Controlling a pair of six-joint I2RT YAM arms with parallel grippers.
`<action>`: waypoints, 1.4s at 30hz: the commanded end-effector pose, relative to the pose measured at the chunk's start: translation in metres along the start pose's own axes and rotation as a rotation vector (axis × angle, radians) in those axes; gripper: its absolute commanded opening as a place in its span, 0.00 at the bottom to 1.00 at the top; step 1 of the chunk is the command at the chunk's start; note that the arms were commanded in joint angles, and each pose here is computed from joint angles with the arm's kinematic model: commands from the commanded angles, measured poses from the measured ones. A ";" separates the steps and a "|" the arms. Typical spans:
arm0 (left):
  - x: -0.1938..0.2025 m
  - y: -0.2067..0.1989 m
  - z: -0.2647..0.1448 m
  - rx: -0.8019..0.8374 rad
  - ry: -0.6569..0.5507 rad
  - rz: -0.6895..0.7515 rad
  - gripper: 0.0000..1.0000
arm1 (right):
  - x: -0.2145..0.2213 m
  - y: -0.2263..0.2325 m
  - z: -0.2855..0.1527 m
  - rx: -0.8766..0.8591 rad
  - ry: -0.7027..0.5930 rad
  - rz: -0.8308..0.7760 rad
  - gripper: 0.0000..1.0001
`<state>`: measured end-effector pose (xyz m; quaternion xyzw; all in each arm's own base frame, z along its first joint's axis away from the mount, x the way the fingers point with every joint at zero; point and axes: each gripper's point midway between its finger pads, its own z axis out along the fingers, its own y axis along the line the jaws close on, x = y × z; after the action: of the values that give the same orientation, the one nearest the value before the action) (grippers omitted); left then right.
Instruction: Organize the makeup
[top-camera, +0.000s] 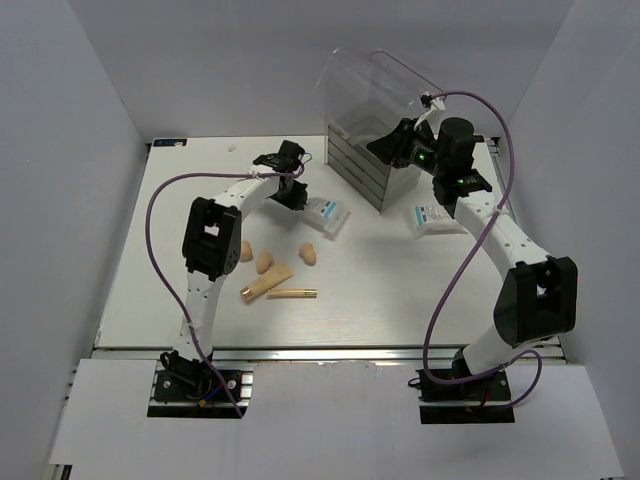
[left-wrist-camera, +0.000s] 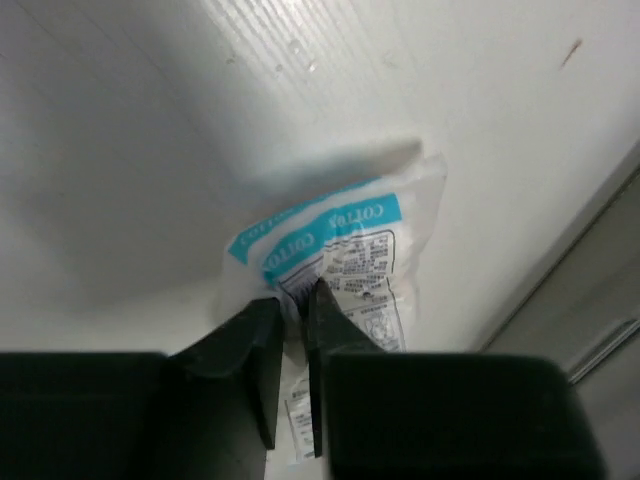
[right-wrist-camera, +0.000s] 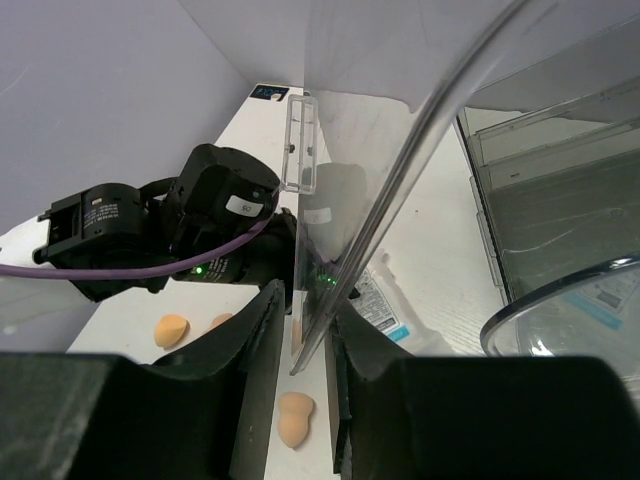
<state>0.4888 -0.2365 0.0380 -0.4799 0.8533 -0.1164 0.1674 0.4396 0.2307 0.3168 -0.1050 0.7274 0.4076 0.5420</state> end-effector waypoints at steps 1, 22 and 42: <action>-0.006 -0.028 -0.026 0.134 -0.017 -0.018 0.11 | -0.041 0.033 -0.012 -0.073 -0.110 -0.084 0.28; 0.006 -0.160 -0.204 1.483 0.219 0.016 0.02 | -0.055 0.043 -0.018 -0.091 -0.145 -0.103 0.26; 0.030 -0.220 -0.142 1.268 0.198 -0.020 0.60 | -0.057 0.040 -0.017 -0.074 -0.155 -0.110 0.25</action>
<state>0.5906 -0.3670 0.2336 -0.2710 0.6066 -0.6699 0.3315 0.4365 0.2277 0.3278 -0.1040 0.7205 0.4048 0.5534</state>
